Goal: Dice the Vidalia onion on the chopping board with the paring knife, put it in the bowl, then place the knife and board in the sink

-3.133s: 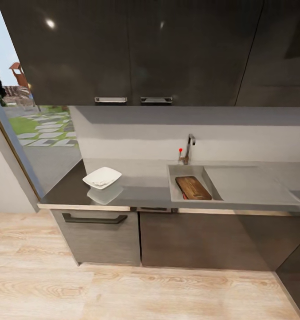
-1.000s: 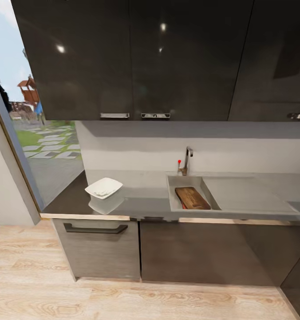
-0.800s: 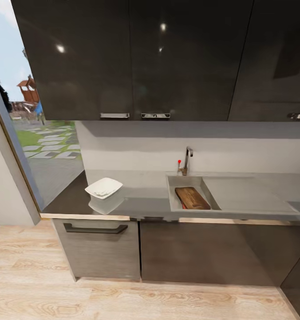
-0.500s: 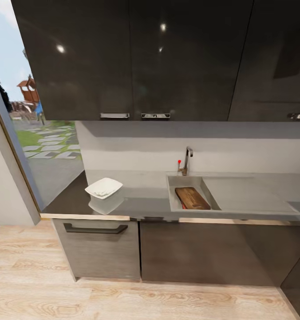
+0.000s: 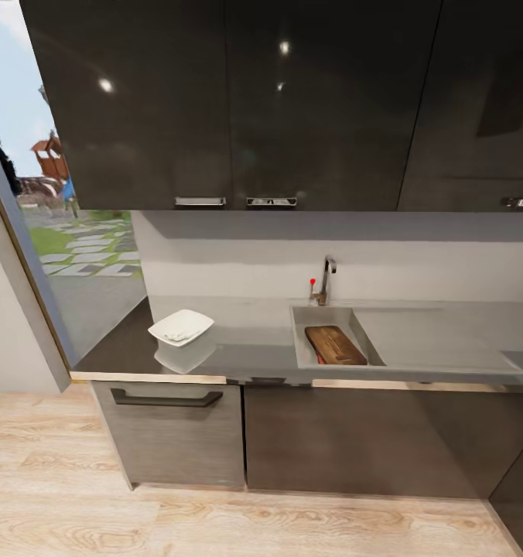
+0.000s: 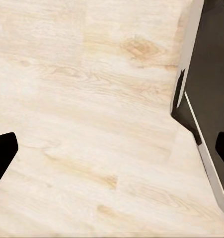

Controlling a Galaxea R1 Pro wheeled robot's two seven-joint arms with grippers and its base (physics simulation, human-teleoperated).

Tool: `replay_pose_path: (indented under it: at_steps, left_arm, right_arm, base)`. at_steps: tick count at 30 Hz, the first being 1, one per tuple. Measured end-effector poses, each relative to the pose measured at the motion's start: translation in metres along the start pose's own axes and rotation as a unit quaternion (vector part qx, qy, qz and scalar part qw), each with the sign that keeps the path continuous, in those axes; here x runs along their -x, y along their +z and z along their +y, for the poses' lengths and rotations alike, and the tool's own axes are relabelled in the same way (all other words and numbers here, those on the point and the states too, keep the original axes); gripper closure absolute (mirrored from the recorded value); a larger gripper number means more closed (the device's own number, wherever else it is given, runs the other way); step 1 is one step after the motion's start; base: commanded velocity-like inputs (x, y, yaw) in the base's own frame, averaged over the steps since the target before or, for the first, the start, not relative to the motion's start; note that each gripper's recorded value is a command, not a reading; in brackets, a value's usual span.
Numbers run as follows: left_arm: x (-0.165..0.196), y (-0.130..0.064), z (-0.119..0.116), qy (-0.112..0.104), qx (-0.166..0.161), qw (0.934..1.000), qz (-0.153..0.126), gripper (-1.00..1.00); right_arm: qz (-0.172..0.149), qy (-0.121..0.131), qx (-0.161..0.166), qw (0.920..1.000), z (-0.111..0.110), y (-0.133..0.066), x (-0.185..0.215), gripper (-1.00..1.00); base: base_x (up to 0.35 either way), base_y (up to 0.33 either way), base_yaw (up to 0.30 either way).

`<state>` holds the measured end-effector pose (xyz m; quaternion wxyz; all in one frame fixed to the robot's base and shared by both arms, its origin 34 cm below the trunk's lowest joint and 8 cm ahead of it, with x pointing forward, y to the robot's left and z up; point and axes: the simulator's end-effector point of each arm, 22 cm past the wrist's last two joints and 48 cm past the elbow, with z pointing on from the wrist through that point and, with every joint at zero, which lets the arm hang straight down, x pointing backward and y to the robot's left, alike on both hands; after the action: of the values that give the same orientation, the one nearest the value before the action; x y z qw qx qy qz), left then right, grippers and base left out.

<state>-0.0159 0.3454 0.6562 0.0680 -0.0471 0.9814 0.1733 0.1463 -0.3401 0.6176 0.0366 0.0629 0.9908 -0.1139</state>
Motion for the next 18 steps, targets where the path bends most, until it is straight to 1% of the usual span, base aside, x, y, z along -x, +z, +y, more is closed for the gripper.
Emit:
replay_pose_path:
  at_steps: [1, 3, 4, 5, 6, 8, 9, 12, 18]
  left_arm:
    - [-0.003, -0.001, 0.001, 0.002, 0.001, 1.0000, 0.003, -1.00]
    - [-0.007, -0.001, 0.002, 0.003, 0.002, 1.0000, 0.007, -1.00]
    - [-0.007, -0.002, 0.002, 0.003, 0.002, 1.0000, 0.007, -1.00]
    - [-0.008, -0.002, 0.001, 0.004, 0.002, 1.0000, 0.008, -1.00]
    - [-0.008, -0.002, 0.001, 0.004, 0.002, 1.0000, 0.008, -1.00]
    - [-0.008, -0.002, 0.002, 0.004, 0.002, 1.0000, 0.008, -1.00]
    - [-0.008, -0.002, 0.002, 0.004, 0.002, 1.0000, 0.008, -1.00]
    - [-0.008, -0.002, 0.002, 0.004, 0.002, 1.0000, 0.008, -1.00]
    - [-0.008, -0.002, 0.002, 0.004, 0.002, 1.0000, 0.008, -1.00]
  right_arm:
    - [-0.002, 0.000, 0.000, 1.0000, -0.001, 0.000, 0.001, -1.00]
    - [-0.021, 0.003, 0.001, 0.9998, 0.000, 0.000, 0.014, -1.00]
    - [-0.036, 0.006, 0.004, 0.9993, 0.003, 0.000, 0.024, -1.00]
    - [-0.062, 0.012, 0.008, 0.9980, 0.007, -0.002, 0.039, -1.00]
    - [-0.079, 0.016, 0.012, 0.9967, 0.012, -0.004, 0.048, -1.00]
    - [-0.109, 0.024, 0.023, 0.9934, 0.029, -0.009, 0.062, -1.00]
    - [-0.117, 0.026, 0.027, 0.9924, 0.033, -0.010, 0.066, -1.00]
    - [-0.128, 0.031, 0.031, 0.9908, 0.040, -0.013, 0.071, -1.00]
    - [-0.131, 0.031, 0.032, 0.9904, 0.042, -0.013, 0.072, -1.00]
  base:
    - [0.000, 0.000, 0.000]
    - [0.000, 0.000, 0.000]
    - [0.000, 0.000, 0.000]
    - [0.000, 0.000, 0.000]
    - [0.000, 0.000, 0.000]
    - [0.000, 0.000, 0.000]
    - [0.000, 0.000, 0.000]
    - [0.000, 0.000, 0.000]
    - [0.000, 0.000, 0.000]
